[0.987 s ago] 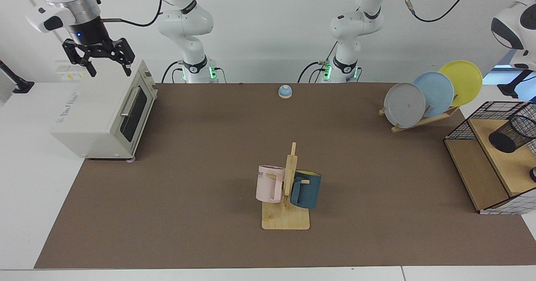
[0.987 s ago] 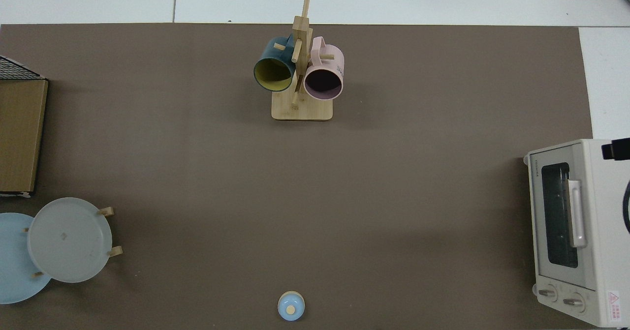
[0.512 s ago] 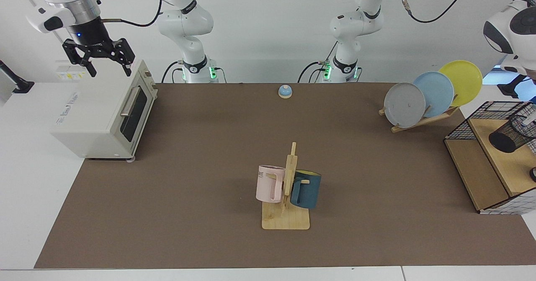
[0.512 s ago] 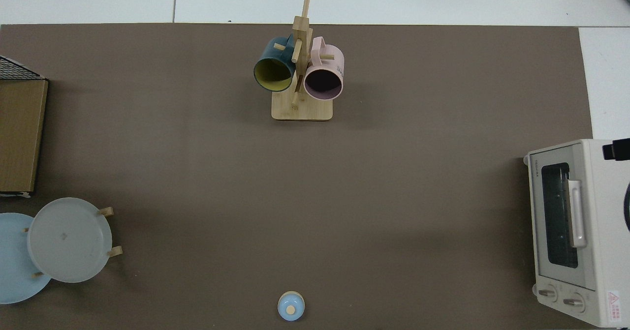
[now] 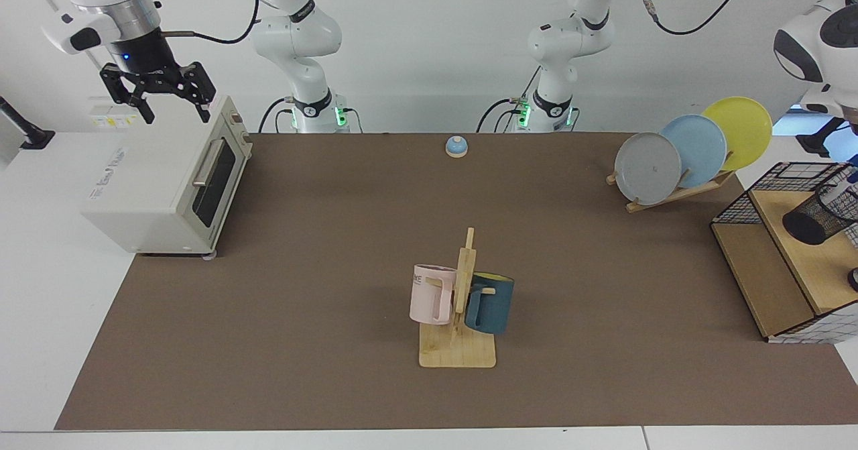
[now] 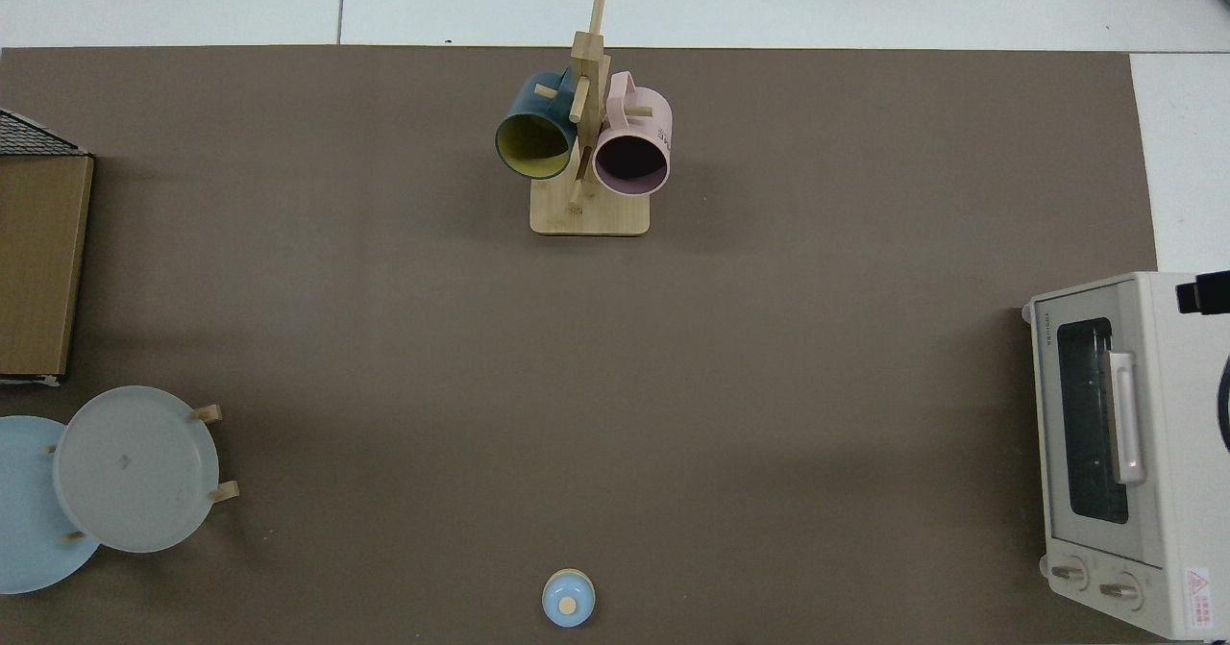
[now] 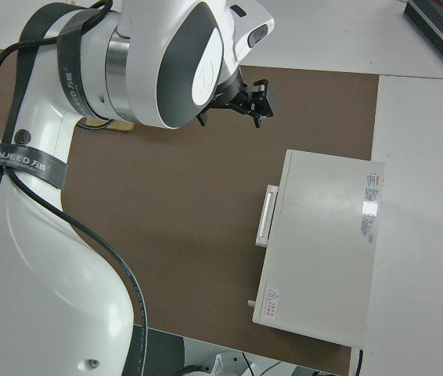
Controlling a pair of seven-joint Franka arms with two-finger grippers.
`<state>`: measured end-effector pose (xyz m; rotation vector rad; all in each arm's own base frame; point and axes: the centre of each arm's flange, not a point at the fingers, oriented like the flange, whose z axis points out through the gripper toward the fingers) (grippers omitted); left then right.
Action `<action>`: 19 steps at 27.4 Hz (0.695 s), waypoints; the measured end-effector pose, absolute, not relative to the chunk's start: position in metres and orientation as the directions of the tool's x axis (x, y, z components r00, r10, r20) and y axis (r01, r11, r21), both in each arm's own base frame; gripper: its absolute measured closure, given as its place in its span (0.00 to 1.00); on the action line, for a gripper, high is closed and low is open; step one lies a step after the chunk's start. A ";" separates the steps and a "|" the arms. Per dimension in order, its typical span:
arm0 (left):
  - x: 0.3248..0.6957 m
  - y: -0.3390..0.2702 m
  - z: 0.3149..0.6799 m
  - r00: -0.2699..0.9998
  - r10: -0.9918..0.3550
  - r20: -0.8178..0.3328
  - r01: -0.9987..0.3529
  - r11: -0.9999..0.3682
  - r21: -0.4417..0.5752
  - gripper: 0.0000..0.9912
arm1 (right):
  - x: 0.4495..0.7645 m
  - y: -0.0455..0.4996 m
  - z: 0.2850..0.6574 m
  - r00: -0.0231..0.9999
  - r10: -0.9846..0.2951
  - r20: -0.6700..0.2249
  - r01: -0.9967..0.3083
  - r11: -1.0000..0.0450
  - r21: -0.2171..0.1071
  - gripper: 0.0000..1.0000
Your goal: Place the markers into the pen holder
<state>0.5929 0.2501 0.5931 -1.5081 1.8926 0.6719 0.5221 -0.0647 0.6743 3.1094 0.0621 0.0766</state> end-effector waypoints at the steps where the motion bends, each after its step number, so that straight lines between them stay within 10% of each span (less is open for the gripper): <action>1: 0.593 0.250 0.593 -0.155 -0.662 -0.733 -0.976 0.219 0.009 0.17 | 0.522 -0.065 0.674 0.998 0.040 0.049 0.039 -0.999 0.032 0.00; 4: 0.594 0.246 0.594 -0.148 -0.676 -0.722 -0.976 0.220 -0.006 0.00 | 0.522 -0.065 0.674 0.998 0.040 0.049 0.039 -0.999 0.032 0.00; 19: 0.618 0.120 0.575 -0.040 -0.898 -0.438 -0.981 0.118 -0.151 0.00 | 0.522 -0.061 0.675 0.998 0.047 0.049 0.045 -0.998 0.032 0.00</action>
